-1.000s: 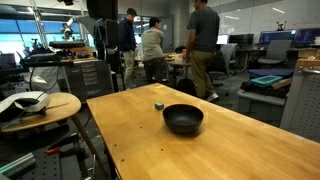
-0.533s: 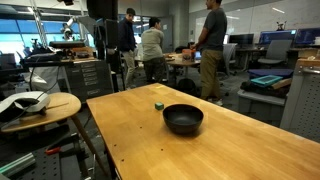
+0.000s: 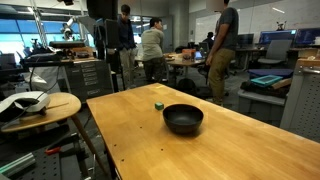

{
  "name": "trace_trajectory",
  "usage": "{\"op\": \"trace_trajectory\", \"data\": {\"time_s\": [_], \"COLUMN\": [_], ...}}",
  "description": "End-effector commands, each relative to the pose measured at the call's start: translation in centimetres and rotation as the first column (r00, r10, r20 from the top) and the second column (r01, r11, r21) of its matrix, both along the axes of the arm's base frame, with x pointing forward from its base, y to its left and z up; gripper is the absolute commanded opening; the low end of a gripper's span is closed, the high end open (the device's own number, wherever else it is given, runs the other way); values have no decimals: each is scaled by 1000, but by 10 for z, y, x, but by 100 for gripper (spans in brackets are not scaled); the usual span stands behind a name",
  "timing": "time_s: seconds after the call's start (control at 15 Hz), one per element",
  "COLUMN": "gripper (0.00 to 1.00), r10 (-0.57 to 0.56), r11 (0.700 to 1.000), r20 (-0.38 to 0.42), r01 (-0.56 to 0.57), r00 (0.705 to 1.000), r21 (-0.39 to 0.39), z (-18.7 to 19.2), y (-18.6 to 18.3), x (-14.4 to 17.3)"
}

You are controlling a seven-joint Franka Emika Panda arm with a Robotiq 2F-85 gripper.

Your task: Pick up the green cube and put it in the black bowl

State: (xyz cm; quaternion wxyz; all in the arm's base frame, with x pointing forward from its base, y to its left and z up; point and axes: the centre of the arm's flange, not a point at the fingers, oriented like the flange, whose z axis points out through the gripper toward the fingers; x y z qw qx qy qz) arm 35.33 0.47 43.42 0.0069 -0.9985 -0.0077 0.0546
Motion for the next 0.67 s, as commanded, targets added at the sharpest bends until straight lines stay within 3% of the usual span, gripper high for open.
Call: {"op": "trace_trajectory", "data": {"time_s": [0.0,0.27,0.6], "gripper": [100,100,100], "r10": [0,-1,30], "r11": [1000,1000,1000], "r20": [0,10,14], "r01": [0,1,-30], "r00": [1000,1000,999], "r21": [0,6,1], "z": [0,-2,-17], "y": [0,3,36], "x": [0,3,26]}}
